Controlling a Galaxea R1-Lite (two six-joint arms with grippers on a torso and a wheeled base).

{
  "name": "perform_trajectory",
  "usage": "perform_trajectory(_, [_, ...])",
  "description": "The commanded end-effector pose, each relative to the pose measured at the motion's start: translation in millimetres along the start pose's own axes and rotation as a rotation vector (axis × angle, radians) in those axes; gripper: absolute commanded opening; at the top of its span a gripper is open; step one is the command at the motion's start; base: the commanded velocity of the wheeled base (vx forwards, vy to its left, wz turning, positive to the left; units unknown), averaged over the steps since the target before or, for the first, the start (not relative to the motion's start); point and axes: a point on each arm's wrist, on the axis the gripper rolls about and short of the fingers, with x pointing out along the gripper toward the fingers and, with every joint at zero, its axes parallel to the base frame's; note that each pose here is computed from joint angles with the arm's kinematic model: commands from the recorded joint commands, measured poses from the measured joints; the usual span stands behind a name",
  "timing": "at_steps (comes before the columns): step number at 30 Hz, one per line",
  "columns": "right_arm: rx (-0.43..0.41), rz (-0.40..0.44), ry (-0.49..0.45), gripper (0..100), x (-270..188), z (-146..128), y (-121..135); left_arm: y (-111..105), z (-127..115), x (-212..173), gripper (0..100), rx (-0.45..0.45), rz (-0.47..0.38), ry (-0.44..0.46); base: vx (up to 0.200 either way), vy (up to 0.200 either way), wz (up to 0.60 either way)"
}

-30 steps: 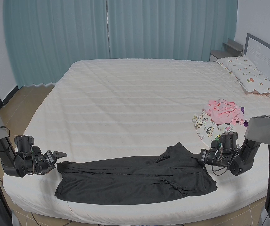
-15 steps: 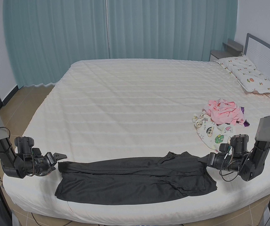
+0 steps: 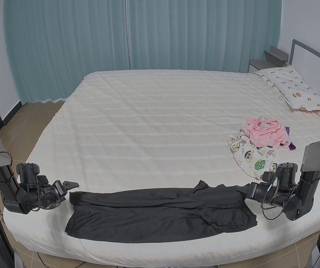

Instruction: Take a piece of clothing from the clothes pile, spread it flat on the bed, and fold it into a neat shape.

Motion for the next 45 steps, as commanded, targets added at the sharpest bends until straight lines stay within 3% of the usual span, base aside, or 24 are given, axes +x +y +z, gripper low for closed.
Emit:
perform_trajectory(1, [-0.005, 0.002, -0.013, 100, 26, -6, -16, 1, -1, 0, 100, -0.005, 0.001, 0.003, 0.0, 0.0, 0.0])
perform_trajectory(6, [-0.013, 0.018, -0.051, 100, 31, 1, -17, 1, -1, 0, 100, -0.007, 0.001, 0.003, 0.0, 0.0, 0.0])
perform_trajectory(12, [0.079, 0.053, -0.099, 100, 18, 16, -5, 3, -2, 3, 100, -0.008, 0.007, 0.009, 0.0, 0.0, 0.0])
perform_trajectory(18, [0.097, 0.079, -0.068, 100, 6, 13, 4, 3, -2, 3, 100, -0.008, 0.006, 0.011, 0.0, 0.0, 0.0])
perform_trajectory(27, [0.044, 0.046, 0.002, 100, 0, -5, -1, 3, -2, 2, 100, -0.011, 0.005, 0.01, 0.0, 0.0, 0.0])
perform_trajectory(38, [0.008, 0.054, 0.043, 100, 24, -18, -8, 3, -2, 3, 100, -0.012, 0.005, 0.01, 0.0, 0.0, 0.0])
perform_trajectory(39, [0.006, 0.057, 0.042, 0, 25, -18, -7, 3, -2, 3, 100, -0.013, 0.006, 0.011, 0.0, 0.0, 0.0])
perform_trajectory(45, [0.004, 0.054, 0.036, 0, 18, -17, -6, 3, -2, 3, 100, -0.013, 0.006, 0.011, 0.0, 0.0, 0.0])
